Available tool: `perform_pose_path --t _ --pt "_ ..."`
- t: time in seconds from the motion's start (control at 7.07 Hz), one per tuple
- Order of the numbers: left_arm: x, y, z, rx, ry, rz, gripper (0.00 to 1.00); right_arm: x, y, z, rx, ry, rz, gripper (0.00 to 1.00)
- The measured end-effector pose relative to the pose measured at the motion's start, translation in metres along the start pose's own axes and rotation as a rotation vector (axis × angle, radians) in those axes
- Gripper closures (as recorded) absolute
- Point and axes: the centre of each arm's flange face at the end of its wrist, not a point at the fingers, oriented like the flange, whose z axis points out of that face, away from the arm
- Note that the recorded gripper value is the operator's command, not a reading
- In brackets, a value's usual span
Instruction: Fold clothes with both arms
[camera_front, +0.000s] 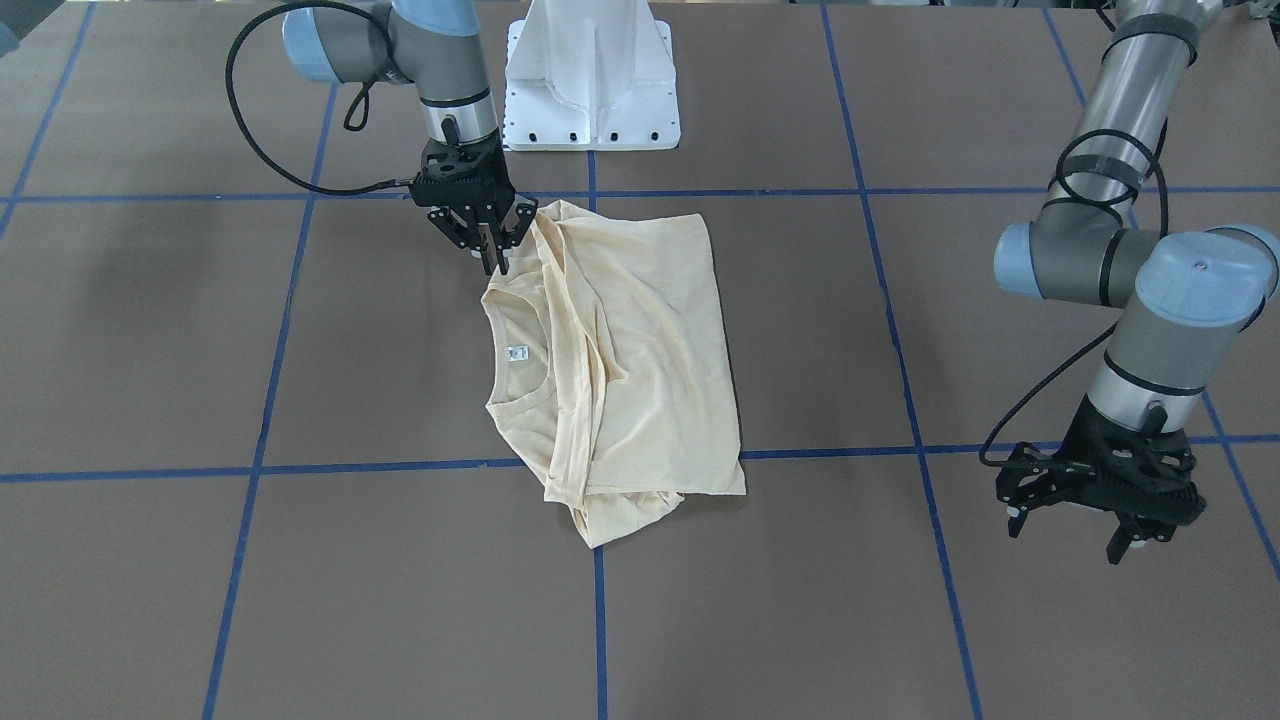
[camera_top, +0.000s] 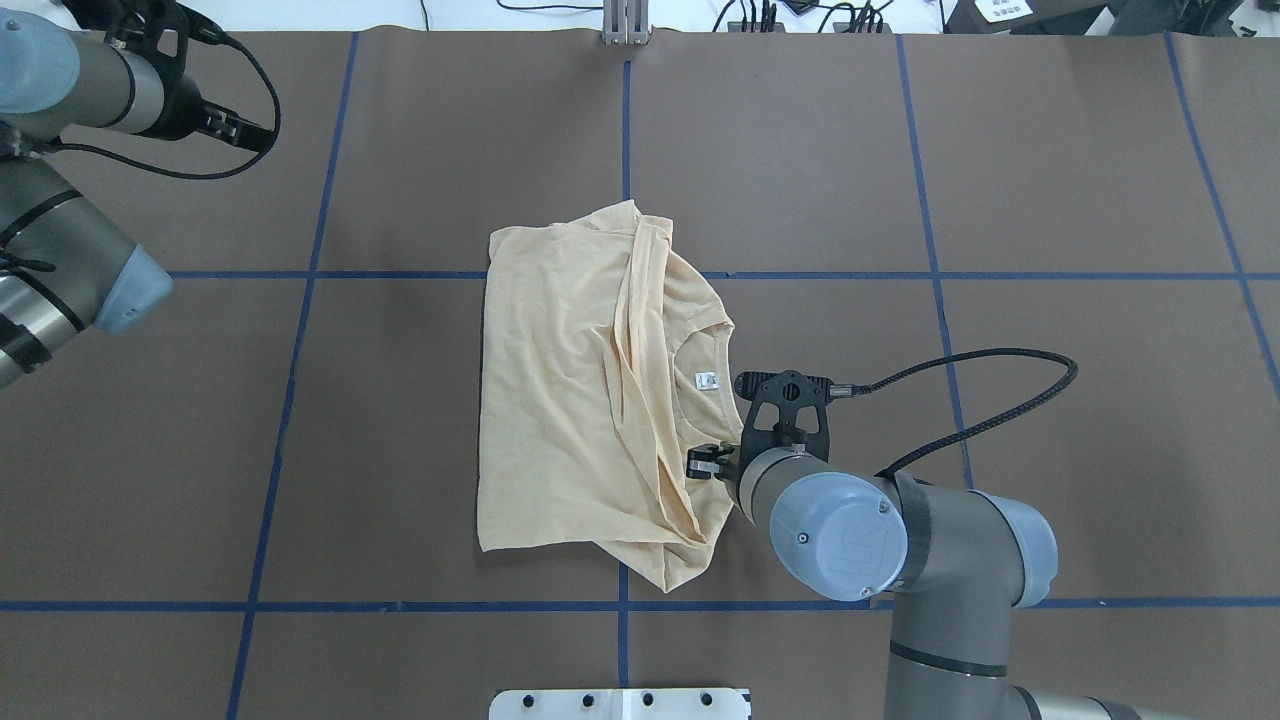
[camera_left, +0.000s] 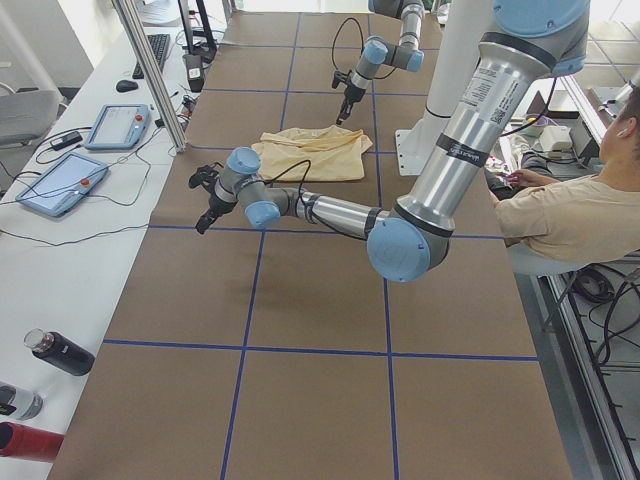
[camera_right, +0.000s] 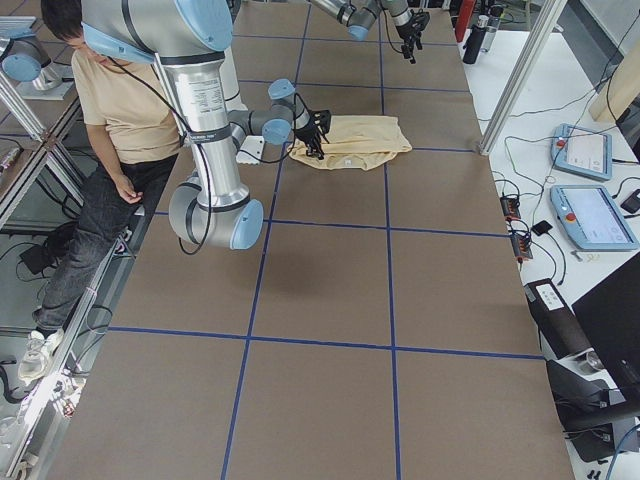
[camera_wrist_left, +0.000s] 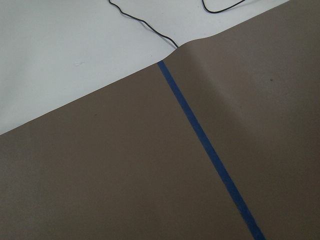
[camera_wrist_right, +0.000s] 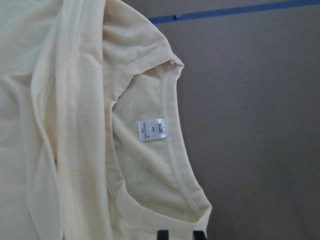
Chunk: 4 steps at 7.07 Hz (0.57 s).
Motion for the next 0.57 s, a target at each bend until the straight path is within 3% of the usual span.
perform_pose_path --t 0.14,0.42,0.57 --pt "0.0 0.0 0.0 0.0 0.0 0.0 0.0 -0.016 -0.018 -0.003 0.019 -0.011 -0.019 0.02" --pt "0.0 0.0 0.0 0.0 0.0 0.0 0.0 -0.084 -0.061 0.015 0.052 -0.003 -0.02 0.3" --pt "0.0 0.0 0.0 -0.001 0.0 0.0 0.0 -0.117 -0.076 0.031 0.056 0.013 -0.014 0.32"
